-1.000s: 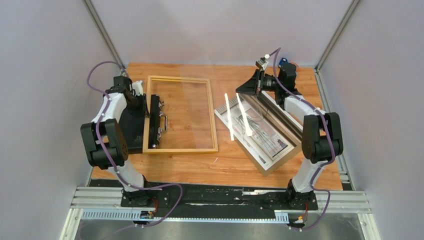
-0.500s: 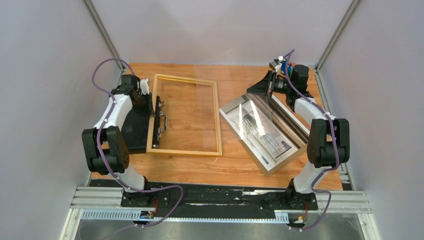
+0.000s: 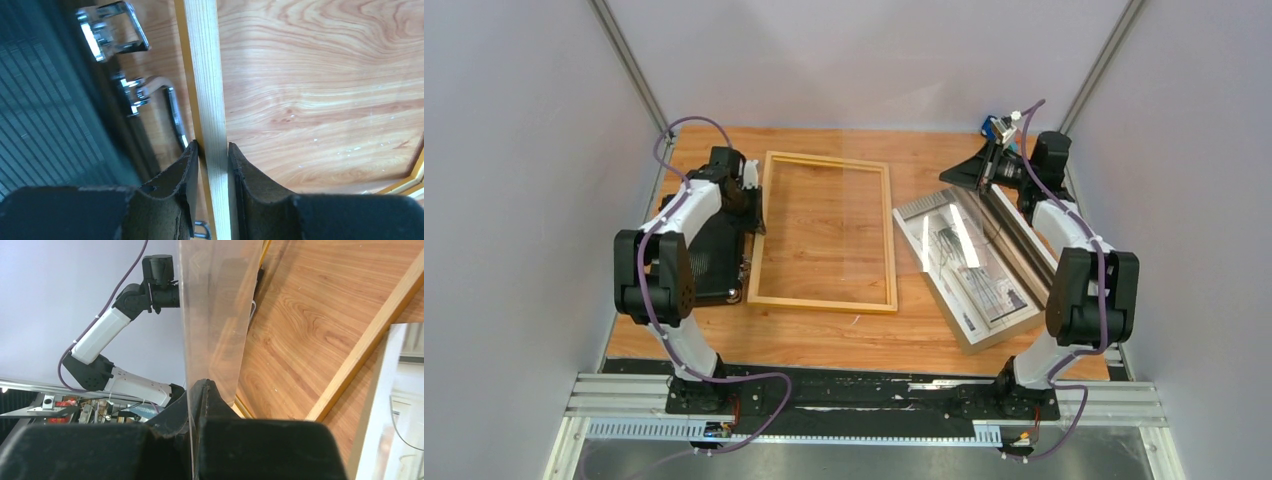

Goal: Put the photo into the frame
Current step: Move the photo frame to the center of the board.

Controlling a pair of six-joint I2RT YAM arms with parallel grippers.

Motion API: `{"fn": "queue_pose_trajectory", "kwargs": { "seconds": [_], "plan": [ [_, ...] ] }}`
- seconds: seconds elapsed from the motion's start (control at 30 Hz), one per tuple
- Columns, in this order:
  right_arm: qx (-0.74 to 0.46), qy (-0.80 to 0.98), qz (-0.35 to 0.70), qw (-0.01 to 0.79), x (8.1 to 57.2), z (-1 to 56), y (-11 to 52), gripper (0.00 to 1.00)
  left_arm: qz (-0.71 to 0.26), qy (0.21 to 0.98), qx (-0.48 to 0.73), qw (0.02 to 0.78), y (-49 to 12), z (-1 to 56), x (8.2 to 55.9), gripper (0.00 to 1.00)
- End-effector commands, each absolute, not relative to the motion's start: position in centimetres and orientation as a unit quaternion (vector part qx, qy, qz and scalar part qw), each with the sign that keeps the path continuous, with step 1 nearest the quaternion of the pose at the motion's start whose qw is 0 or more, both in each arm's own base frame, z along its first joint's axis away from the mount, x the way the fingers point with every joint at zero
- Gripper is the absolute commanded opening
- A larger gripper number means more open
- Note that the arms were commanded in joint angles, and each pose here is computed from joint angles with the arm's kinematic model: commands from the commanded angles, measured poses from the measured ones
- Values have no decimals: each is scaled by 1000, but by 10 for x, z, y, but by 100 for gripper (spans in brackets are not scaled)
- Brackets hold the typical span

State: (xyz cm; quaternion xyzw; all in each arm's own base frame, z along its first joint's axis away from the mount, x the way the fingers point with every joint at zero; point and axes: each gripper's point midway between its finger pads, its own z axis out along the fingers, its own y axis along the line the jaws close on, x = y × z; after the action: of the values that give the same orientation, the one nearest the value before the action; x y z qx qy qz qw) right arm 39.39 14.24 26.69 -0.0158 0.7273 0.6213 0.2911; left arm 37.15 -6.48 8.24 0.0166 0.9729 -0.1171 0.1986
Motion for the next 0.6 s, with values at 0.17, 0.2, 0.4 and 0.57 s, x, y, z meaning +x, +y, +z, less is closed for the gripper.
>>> {"fn": "queue_pose_trajectory", "kwargs": {
  "seconds": [0.17, 0.2, 0.4, 0.57],
  "plan": [
    [-33, 723, 608, 326, 383, 276, 142, 0, -168, 962, 38, 212, -118, 81, 392, 0],
    [-31, 724, 607, 325, 383, 274, 142, 0, -169, 962, 38, 211, -120, 80, 392, 0],
    [-24, 729, 606, 317, 383, 257, 148, 0, -170, 963, 31, 207, -125, 67, 385, 0],
    [-21, 724, 611, 320, 378, 244, 162, 0, -181, 962, 42, 201, -131, 62, 371, 0]
  ]
}}
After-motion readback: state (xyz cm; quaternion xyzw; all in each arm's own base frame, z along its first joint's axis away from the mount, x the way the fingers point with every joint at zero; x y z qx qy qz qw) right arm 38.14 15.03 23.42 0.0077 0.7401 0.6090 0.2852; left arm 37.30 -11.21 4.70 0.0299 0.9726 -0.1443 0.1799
